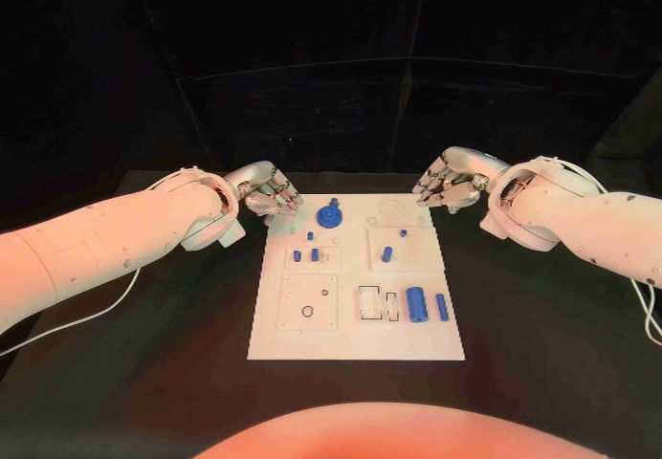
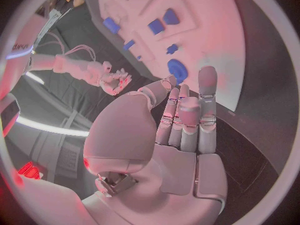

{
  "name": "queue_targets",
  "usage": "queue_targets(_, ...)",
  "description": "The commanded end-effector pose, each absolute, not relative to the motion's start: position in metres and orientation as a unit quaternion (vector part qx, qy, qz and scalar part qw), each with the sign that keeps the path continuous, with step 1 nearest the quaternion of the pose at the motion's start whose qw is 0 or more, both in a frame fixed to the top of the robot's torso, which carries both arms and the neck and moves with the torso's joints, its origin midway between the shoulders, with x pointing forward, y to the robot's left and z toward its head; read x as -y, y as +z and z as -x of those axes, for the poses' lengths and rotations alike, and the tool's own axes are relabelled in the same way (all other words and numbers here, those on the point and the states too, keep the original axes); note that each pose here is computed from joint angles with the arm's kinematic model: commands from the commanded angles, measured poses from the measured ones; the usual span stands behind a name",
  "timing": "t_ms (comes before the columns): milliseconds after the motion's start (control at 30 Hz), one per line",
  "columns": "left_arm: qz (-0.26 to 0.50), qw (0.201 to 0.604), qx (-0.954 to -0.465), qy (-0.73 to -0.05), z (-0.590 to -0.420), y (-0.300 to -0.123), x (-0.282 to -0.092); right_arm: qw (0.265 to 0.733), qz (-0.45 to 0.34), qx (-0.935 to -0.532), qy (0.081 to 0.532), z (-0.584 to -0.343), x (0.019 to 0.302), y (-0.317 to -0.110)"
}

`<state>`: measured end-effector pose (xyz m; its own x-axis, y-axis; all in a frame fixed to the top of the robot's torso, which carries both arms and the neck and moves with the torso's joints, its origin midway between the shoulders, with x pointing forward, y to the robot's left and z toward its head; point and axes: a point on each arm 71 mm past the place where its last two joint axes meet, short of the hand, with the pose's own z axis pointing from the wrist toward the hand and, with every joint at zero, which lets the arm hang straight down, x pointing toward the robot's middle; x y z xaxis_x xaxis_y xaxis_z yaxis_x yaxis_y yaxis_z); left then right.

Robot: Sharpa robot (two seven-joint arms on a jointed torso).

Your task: Assemble the parts on the task board

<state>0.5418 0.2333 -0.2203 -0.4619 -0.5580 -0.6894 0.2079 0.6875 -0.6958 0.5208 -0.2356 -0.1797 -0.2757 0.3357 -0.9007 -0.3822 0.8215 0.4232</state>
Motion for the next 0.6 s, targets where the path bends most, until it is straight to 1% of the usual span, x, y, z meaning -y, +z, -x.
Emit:
queue_targets(33,0.252,0.465,-0.66,-0.533,-0.54,-0.204,-0.232,0.621,0.103,-0.739,0.24,-0.514,0.23,-0.185)
queue_targets(167,0.305,0.424,-0.616,-0.589,-0.535,-0.199,-0.23,0.619,0.131,-0.74,0.227,-0.506,0.225,-0.197)
queue_targets(267,0.337,0.401,-0.591,-0.613,-0.53,-0.198,-0.229,0.617,0.145,-0.741,0.222,-0.502,0.22,-0.205)
queue_targets(500,0.363,0.38,-0.569,-0.633,-0.525,-0.198,-0.227,0.609,0.157,-0.746,0.221,-0.498,0.209,-0.22)
queue_targets(600,0.366,0.378,-0.567,-0.634,-0.524,-0.198,-0.227,0.606,0.158,-0.748,0.221,-0.498,0.206,-0.224)
